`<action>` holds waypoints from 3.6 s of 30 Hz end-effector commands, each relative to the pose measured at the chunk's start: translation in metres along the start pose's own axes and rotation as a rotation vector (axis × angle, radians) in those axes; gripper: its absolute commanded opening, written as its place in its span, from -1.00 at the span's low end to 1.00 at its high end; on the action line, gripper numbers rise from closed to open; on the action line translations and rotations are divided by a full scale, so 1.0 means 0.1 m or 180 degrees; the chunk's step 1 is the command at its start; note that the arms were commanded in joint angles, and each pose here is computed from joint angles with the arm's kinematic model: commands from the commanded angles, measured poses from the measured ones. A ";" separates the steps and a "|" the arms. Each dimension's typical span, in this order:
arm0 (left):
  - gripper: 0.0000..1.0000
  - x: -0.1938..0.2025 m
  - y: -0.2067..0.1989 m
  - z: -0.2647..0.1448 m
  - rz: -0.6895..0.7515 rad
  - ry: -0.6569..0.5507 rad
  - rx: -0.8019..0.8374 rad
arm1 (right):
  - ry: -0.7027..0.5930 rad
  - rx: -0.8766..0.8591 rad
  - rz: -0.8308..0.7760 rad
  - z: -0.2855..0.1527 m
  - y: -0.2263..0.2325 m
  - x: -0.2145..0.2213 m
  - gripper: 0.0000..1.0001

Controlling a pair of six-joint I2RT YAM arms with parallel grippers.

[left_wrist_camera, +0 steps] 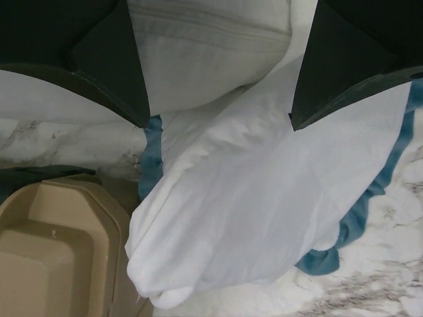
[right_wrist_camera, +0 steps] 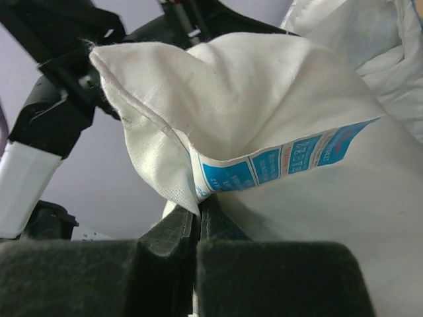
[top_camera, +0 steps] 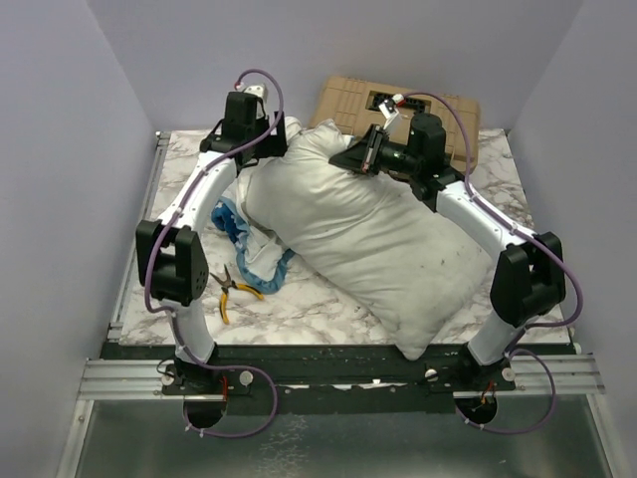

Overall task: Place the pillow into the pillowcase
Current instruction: Stuff the pillow into the pillowcase.

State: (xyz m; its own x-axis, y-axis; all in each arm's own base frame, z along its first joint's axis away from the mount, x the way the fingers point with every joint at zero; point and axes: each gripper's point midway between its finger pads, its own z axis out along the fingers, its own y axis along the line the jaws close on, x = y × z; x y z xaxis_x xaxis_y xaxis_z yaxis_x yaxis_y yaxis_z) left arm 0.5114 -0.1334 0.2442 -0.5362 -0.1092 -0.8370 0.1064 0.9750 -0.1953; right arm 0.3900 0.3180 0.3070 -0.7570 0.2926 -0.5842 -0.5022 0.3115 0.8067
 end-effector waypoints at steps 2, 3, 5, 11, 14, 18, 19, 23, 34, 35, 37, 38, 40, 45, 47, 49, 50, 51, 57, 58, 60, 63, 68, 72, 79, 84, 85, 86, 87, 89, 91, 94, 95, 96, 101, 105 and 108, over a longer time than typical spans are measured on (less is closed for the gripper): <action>0.70 0.39 -0.12 0.37 0.0259 0.0485 0.0351 | 0.0219 0.0009 0.0093 0.05 -0.04 0.09 -1.00; 0.60 0.41 -0.09 0.44 0.0261 0.0505 0.0314 | 0.0222 0.0009 0.0086 0.05 -0.03 0.08 -1.00; 0.16 0.43 -0.03 0.55 0.0272 0.0513 0.0201 | 0.0235 0.0000 0.0074 0.05 -0.01 0.07 -1.00; -1.00 -0.04 -0.05 0.38 0.0063 0.0154 0.0058 | 0.0251 0.0113 -0.0041 -0.01 0.01 0.05 -1.00; -1.00 -0.39 -0.15 0.03 -0.0110 -0.0129 0.0107 | 0.0147 0.0249 -0.0129 -0.08 0.04 -0.01 -1.00; -1.00 -0.66 -0.26 -0.52 -0.0383 -0.0410 0.0205 | -0.0073 0.0429 -0.0295 -0.20 0.14 -0.20 -1.00; -1.00 -0.69 -0.28 -0.64 -0.0438 -0.0451 0.0230 | -0.0120 0.0438 -0.0320 -0.22 0.17 -0.25 -1.00; -1.00 -0.66 -0.37 -1.07 -0.0660 -0.0543 0.0370 | -0.0324 0.0338 -0.0346 -0.29 0.37 -0.46 -1.00; -1.00 -0.41 -0.59 -1.78 -0.1094 -0.0689 0.0742 | -0.0849 -0.0098 -0.0348 -0.36 0.93 -0.99 -1.00; -1.00 -0.35 -0.62 -1.81 -0.1088 -0.0666 0.0756 | -0.0913 -0.0083 -0.0388 -0.38 0.97 -1.04 -1.00; -1.00 -0.27 -0.60 -1.86 -0.1101 -0.0675 0.0720 | -0.1054 -0.0030 -0.0433 -0.42 1.00 -1.12 -1.00; -1.00 -0.25 -0.58 -1.89 -0.1129 -0.0689 0.0692 | -0.1117 -0.0015 -0.0445 -0.45 1.02 -1.16 -1.00; -1.00 -0.22 -0.56 -1.96 -0.1155 -0.0720 0.0687 | -0.1189 -0.0057 -0.0446 -0.47 1.08 -1.20 -1.00; -1.00 -0.14 -0.54 -1.97 -0.1226 -0.0697 0.0656 | -0.1101 -0.0395 -0.0229 -0.41 1.19 -1.16 -1.00; -1.00 -0.12 -0.59 -1.97 -0.1222 -0.0675 0.0690 | -0.1067 -0.0509 -0.0050 -0.38 1.17 -1.10 -1.00; -1.00 -0.10 -0.62 -1.97 -0.1215 -0.0667 0.0696 | -0.1074 -0.0632 0.0122 -0.37 1.14 -1.06 -1.00; -1.00 -0.10 -0.64 -1.97 -0.1217 -0.0673 0.0712 | -0.1055 -0.0670 0.0184 -0.34 1.12 -1.03 -1.00; -1.00 -0.11 -0.67 -1.98 -0.1226 -0.0683 0.0731 | -0.1031 -0.0691 0.0209 -0.31 1.11 -1.01 -1.00; -1.00 0.05 -0.90 -2.02 -0.1338 -0.0601 0.0861 | -0.0836 -0.0557 -0.0065 0.13 1.04 -0.67 -1.00; -1.00 0.11 -0.92 -2.02 -0.1389 -0.0569 0.0858 | -0.0788 -0.0525 -0.0131 0.24 0.99 -0.59 -1.00; -1.00 0.24 -0.93 -2.03 -0.1454 -0.0523 0.0852 | -0.0672 -0.0532 -0.0196 0.42 0.94 -0.39 -1.00; -1.00 0.32 -0.85 -2.11 -0.1564 -0.0576 0.0794 | -0.0377 -0.0582 -0.0186 0.66 0.86 -0.04 -1.00; -1.00 0.20 -0.44 -2.33 -0.1806 -0.1071 0.0353 | 0.0559 -0.0666 -0.0395 0.82 0.83 0.73 -1.00; -1.00 0.23 -0.26 -2.41 -0.1711 -0.1226 0.0152 | 0.1006 -0.0584 -0.0561 0.62 0.74 1.11 -1.00; -1.00 0.31 0.03 -2.31 -0.1132 -0.1326 -0.0334 | 0.1793 -0.0804 -0.0582 0.29 0.77 1.54 -1.00; -1.00 0.06 -0.25 -2.28 -0.0431 -0.1433 0.0066 | 0.2148 -0.0997 -0.0420 0.39 0.84 1.80 -1.00; -1.00 0.00 -0.35 -2.29 -0.0324 -0.1460 0.0209 | 0.2185 -0.1023 -0.0371 0.44 0.86 1.83 -1.00; -1.00 -0.06 -0.44 -2.31 -0.0219 -0.1490 0.0346 | 0.2215 -0.1044 -0.0348 0.50 0.87 1.86 -1.00; -1.00 -0.14 -0.55 -2.34 -0.0133 -0.1547 0.0506 | 0.2257 -0.1027 -0.0286 0.58 0.84 1.90 -1.00; -1.00 -0.27 -0.74 -2.42 0.0048 -0.1651 0.0807 | 0.2300 -0.1084 -0.0223 0.69 0.89 1.89 -1.00; -1.00 -0.39 -0.95 -2.53 0.0219 -0.1749 0.1131 | 0.2332 -0.1128 -0.0148 0.79 0.91 1.87 -1.00; -1.00 -0.56 -1.24 -2.74 0.0417 -0.1891 0.1627 | 0.2296 -0.1128 -0.0126 0.94 0.93 1.78 -1.00; -1.00 -0.57 -1.35 -2.78 0.0494 -0.1886 0.1817 | 0.2284 -0.1138 -0.0116 0.98 0.96 1.74 -1.00; -1.00 -0.57 -1.46 -2.82 0.0549 -0.1853 0.2008 | 0.2256 -0.1162 -0.0122 1.02 1.00 1.70 -1.00; -1.00 -0.41 -1.90 -2.91 0.0503 -0.1548 0.2645 | 0.1907 -0.1300 -0.0129 1.12 1.21 1.35 -1.00; -1.00 -0.21 -2.09 -3.04 0.0485 -0.1460 0.2794 | 0.1440 -0.1366 0.0112 1.01 1.16 0.88 -1.00; -1.00 0.03 -2.20 -3.08 0.0441 -0.1301 0.2894 | 0.1144 -0.1422 0.0380 0.85 1.08 0.51 -1.00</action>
State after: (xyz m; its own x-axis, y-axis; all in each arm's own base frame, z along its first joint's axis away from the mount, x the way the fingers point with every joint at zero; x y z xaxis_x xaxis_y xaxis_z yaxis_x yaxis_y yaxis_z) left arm 0.2877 -0.2471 0.3963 -0.2123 -0.1268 -0.9689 0.6535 0.7188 -0.2372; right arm 0.3057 0.4634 0.3104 -0.8400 -0.2179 -0.4969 -0.4976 -0.0556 0.8656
